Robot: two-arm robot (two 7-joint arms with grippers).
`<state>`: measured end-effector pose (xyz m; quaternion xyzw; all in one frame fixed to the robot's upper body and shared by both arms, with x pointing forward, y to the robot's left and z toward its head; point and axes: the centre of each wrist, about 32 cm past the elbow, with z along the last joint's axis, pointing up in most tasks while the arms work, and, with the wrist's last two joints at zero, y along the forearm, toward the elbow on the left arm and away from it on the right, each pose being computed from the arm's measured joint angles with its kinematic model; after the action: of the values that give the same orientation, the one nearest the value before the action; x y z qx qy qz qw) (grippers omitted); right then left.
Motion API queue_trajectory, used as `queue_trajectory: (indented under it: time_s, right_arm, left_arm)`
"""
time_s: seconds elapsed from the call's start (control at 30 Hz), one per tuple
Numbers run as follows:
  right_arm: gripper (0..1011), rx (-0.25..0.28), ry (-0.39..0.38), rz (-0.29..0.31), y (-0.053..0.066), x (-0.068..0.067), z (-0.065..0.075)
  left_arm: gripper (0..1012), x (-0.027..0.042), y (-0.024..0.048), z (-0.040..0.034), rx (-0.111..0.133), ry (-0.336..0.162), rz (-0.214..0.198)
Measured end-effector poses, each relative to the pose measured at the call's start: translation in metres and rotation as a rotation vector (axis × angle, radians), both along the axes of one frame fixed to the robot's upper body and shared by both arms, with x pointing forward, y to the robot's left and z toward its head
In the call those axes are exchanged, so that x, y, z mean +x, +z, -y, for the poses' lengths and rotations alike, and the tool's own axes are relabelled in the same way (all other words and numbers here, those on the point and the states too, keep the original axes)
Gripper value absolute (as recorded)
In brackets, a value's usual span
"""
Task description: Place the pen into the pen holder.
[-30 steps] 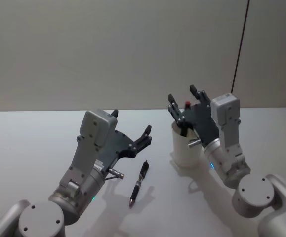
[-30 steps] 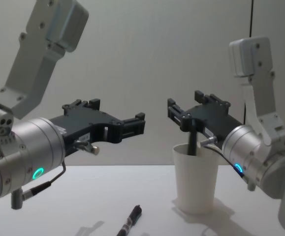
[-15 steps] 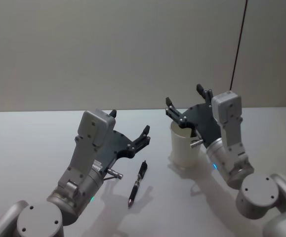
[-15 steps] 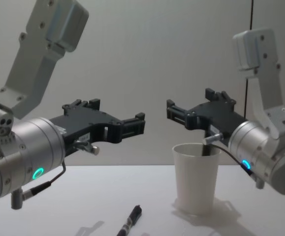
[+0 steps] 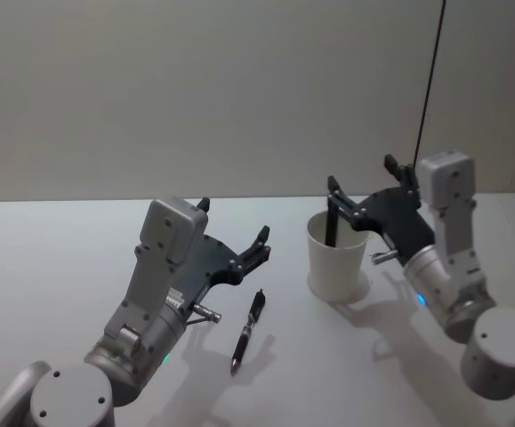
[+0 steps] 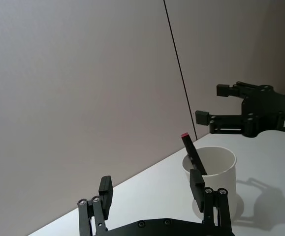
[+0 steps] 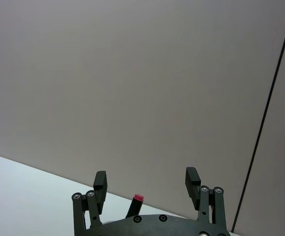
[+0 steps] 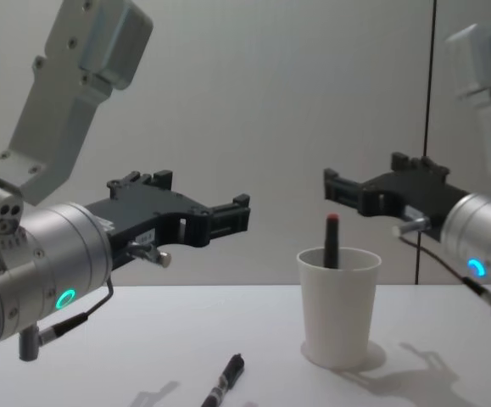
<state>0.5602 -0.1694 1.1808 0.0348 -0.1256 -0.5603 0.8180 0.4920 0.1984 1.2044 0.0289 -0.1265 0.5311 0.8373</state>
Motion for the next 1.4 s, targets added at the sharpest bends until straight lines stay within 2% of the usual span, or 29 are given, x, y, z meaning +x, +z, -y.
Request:
queue_trajectory:
  time_s: [0.43,0.6,0.63,0.93,1.4]
  right_arm:
    - [1002,-0.001,-0.019,-0.097,0.022,-0.021,0.033]
    - [1002,-0.003,-0.02,-0.129,0.026,-0.026,0.042]
    - [1002,-0.005,-0.022,-0.145,0.029,-0.03,0.047]
    - [1002,-0.003,-0.034,-0.213,0.035,-0.045,0.066]
    - [1002,0.009,-0.053,-0.281,0.037,-0.064,0.087]
  left_arm:
    - [1000,0.0,0.0,0.0,0.0,0.0,0.0]
    - [1000,0.0,0.0,0.0,0.0,0.0,0.0]
    - [1000,0.0,0.0,0.0,0.0,0.0,0.0]
    - [1000,0.0,0.0,0.0,0.0,0.0,0.0]
    - [1000,0.0,0.0,0.0,0.0,0.0,0.0]
